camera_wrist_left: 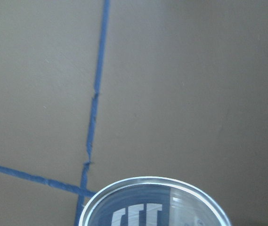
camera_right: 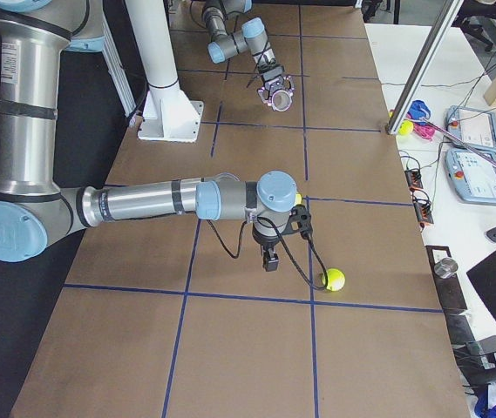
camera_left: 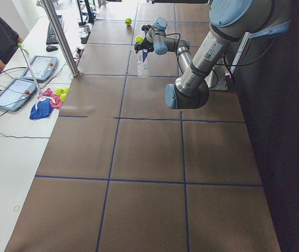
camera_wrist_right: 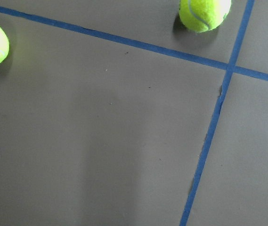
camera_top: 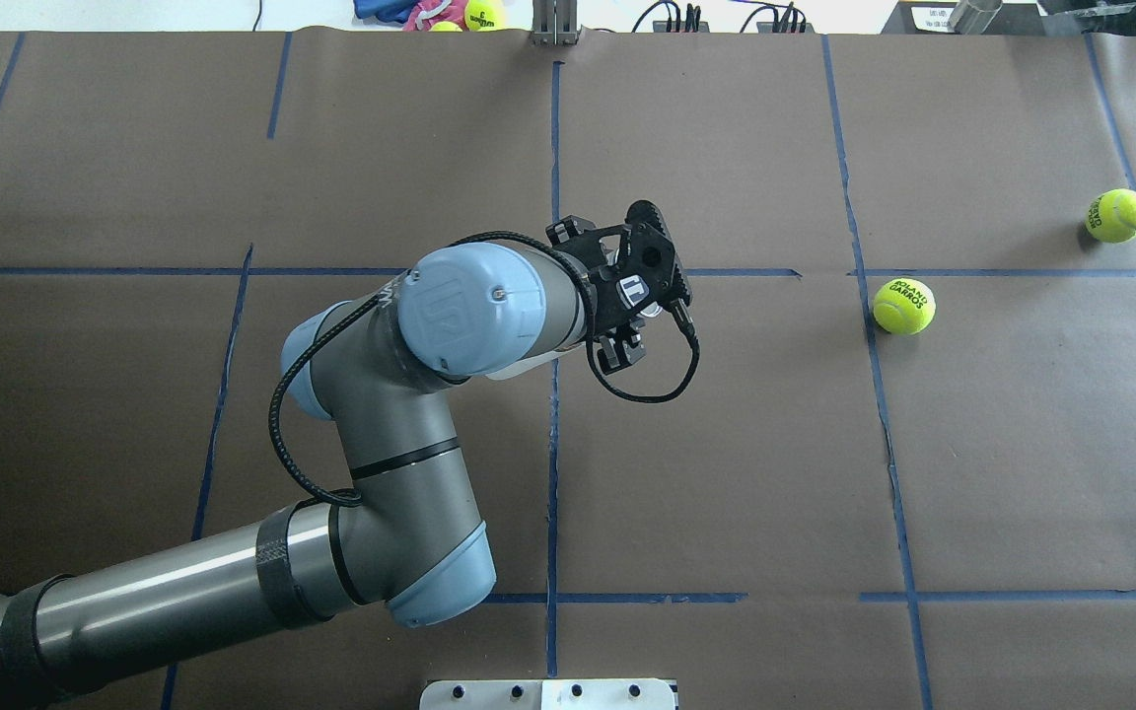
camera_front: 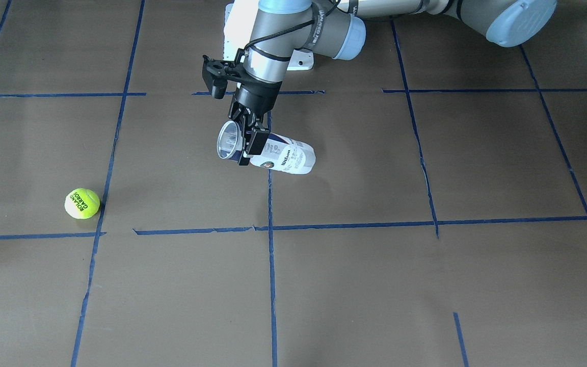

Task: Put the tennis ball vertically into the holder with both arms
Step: 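Raise the upright can with the left gripper, open end up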

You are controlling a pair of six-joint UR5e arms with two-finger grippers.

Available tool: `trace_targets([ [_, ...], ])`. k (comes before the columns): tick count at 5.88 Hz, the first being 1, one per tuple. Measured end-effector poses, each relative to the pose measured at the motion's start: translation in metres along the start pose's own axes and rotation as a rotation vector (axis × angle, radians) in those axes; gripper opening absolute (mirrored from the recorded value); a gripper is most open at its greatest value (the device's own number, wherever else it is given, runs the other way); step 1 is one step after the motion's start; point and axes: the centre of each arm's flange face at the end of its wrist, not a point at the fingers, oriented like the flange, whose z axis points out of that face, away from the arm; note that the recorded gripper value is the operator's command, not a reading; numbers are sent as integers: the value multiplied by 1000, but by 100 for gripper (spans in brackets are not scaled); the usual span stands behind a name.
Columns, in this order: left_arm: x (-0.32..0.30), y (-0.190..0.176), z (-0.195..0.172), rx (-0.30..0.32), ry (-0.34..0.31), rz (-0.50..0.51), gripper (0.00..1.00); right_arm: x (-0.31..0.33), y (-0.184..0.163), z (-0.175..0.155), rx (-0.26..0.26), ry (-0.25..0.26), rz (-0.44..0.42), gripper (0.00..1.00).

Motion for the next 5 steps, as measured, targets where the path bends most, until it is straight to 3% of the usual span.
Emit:
trace_targets([
  [3, 10, 20, -19, 388, -37, -286, 77, -29, -32, -19, 58, -106, -54, 100],
  [5, 23, 65, -9, 579, -95, -398, 77, -54, -75, -36, 92, -105, -100, 100],
])
